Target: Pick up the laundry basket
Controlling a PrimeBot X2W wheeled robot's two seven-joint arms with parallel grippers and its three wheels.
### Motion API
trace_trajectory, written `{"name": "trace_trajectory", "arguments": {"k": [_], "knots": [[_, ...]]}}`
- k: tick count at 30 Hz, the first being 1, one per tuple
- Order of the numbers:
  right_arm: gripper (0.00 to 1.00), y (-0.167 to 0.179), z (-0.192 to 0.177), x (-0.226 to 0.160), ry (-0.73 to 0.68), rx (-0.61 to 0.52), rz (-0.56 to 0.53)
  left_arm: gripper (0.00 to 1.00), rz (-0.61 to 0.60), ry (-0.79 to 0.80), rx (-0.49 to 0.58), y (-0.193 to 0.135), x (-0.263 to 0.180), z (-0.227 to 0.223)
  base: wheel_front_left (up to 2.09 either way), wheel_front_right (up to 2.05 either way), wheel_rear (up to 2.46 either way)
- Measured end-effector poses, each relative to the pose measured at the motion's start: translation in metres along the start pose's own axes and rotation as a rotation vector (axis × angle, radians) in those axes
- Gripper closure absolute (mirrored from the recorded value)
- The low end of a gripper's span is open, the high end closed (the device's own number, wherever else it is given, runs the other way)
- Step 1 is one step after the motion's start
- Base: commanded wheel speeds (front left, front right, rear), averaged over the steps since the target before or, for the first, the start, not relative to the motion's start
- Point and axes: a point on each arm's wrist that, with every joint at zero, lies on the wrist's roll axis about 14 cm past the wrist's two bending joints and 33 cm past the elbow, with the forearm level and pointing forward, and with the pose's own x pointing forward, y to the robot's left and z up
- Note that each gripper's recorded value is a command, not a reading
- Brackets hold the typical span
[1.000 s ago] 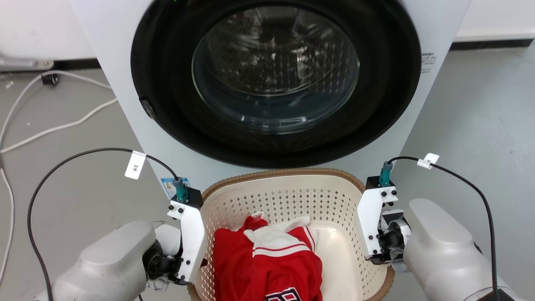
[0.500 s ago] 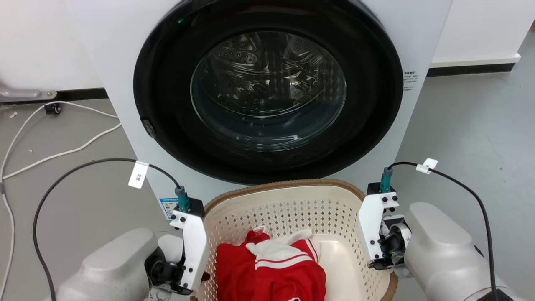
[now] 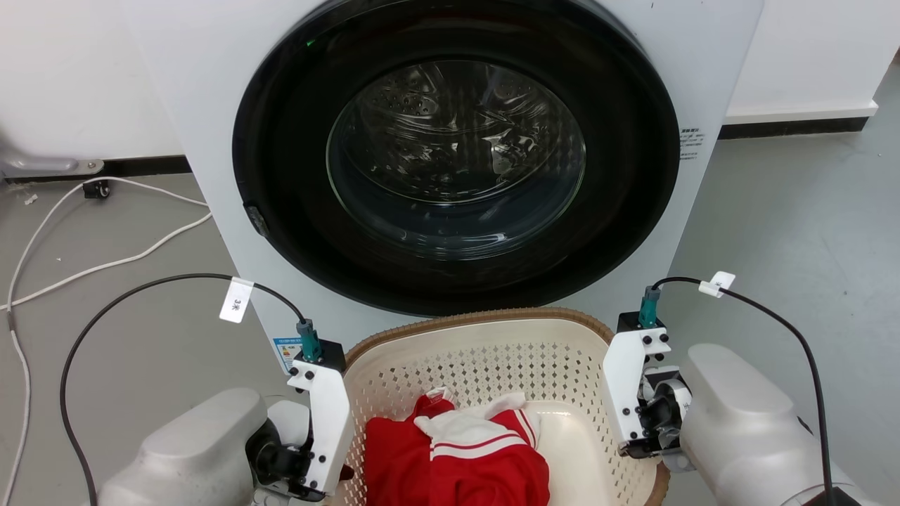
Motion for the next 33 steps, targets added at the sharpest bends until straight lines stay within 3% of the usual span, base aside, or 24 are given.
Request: {"name": "trace_trajectory", "arguments": {"k": [33], "knots": [[1.0, -0.0026, -0.0042, 0.0003, 0.005, 0.02, 0.007, 1.0, -0.011, 0.018, -0.014, -0.0007, 0.0012, 0.0028, 0.0, 0.0, 0.0]]}}
